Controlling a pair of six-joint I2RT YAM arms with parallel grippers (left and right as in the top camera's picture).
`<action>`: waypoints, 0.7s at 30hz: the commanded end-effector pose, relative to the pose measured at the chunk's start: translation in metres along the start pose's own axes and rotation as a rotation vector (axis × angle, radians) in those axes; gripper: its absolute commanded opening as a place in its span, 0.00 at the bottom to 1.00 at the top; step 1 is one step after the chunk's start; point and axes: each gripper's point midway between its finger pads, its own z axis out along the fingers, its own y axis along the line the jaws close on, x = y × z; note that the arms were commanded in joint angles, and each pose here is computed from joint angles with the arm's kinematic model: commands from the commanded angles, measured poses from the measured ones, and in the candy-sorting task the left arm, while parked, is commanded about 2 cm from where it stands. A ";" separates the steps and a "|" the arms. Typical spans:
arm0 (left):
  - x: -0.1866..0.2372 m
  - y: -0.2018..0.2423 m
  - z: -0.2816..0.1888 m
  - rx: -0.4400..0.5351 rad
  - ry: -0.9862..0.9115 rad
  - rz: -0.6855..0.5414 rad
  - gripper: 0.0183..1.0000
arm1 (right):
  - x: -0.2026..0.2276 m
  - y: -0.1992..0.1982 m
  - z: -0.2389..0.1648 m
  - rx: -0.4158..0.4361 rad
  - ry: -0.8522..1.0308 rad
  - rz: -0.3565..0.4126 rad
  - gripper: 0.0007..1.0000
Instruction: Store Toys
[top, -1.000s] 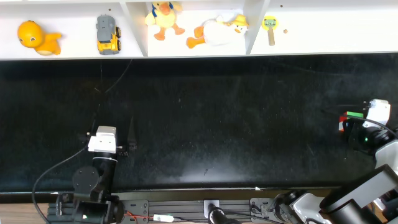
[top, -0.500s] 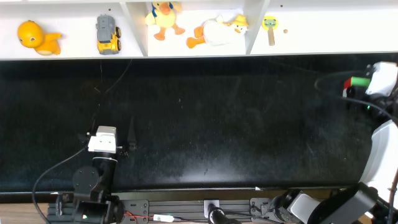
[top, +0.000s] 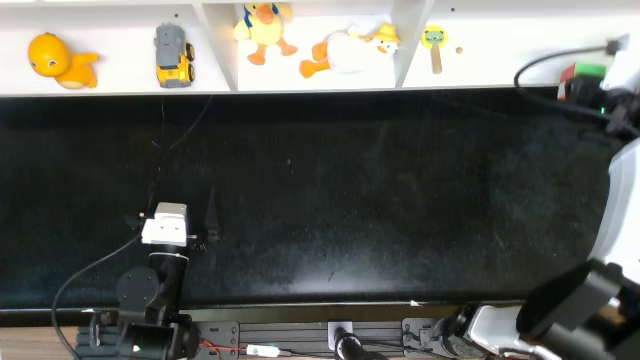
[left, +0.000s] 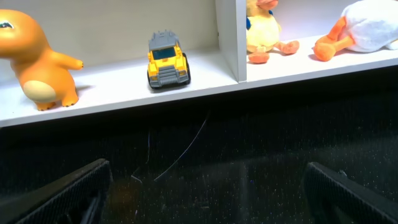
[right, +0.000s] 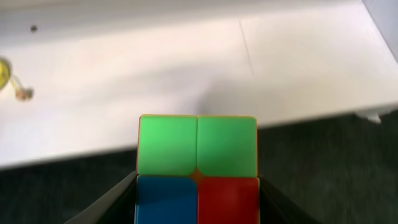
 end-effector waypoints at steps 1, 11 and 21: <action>-0.001 0.000 0.000 0.002 -0.008 0.014 1.00 | -0.024 0.002 0.022 0.016 0.004 -0.009 0.55; -0.001 0.000 0.000 0.002 -0.008 0.014 1.00 | -0.017 0.018 0.076 -0.025 0.085 -0.021 0.59; -0.001 0.000 0.000 0.002 -0.008 0.014 1.00 | -0.025 0.016 0.079 -0.018 0.052 -0.028 0.61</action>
